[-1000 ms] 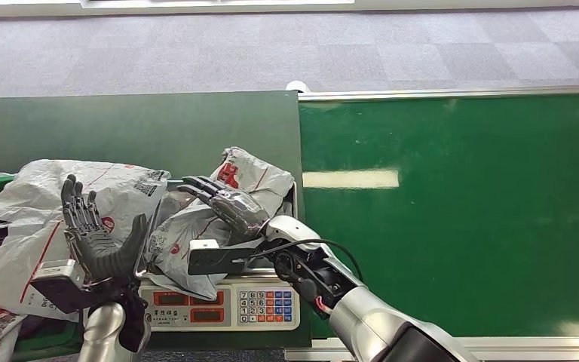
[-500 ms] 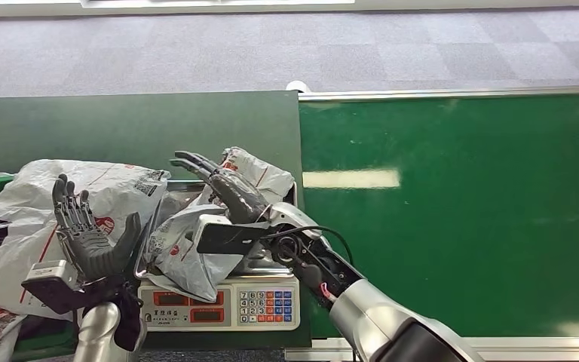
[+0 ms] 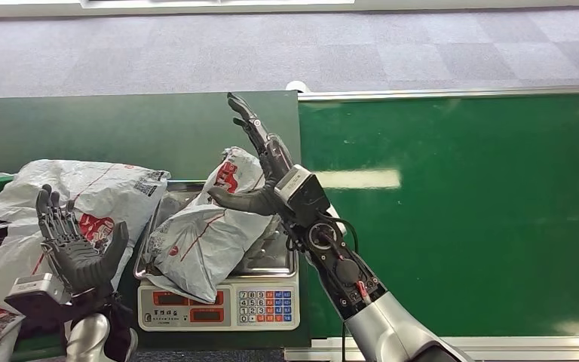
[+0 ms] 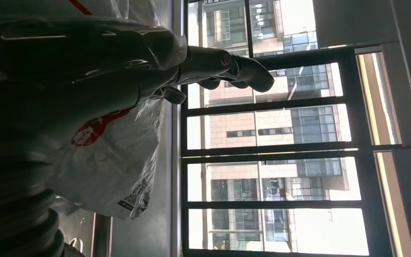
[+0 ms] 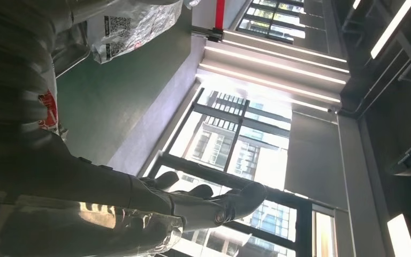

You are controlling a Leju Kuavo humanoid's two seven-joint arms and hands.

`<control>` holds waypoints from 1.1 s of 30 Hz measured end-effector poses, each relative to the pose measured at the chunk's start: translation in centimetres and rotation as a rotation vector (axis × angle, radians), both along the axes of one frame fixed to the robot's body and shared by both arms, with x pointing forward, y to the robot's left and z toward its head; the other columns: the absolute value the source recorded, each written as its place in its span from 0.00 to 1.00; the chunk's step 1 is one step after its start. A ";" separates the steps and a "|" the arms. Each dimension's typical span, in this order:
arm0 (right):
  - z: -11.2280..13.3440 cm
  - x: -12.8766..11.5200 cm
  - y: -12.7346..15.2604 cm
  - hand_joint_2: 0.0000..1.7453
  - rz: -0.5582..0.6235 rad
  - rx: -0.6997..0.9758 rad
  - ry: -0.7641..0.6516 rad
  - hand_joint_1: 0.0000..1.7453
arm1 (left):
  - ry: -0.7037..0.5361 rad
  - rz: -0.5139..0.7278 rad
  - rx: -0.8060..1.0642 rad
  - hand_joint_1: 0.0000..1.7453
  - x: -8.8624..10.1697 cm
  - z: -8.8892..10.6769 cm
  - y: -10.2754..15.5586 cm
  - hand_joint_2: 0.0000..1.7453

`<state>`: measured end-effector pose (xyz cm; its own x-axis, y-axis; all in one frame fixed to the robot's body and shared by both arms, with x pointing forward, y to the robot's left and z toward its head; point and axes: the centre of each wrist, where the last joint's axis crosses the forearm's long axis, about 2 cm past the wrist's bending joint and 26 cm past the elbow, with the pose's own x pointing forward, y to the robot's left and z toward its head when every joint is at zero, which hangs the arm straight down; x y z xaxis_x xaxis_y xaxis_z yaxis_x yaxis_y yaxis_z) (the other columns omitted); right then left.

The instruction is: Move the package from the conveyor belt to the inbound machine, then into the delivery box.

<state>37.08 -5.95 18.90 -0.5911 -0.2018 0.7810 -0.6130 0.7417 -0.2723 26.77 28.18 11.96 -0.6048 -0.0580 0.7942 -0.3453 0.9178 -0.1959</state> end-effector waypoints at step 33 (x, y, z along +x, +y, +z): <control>-9.8 -3.2 -9.6 1.00 -0.581 0.065 0.415 0.00 | -0.090 -0.347 0.333 0.00 -2.0 2.0 -5.5 1.00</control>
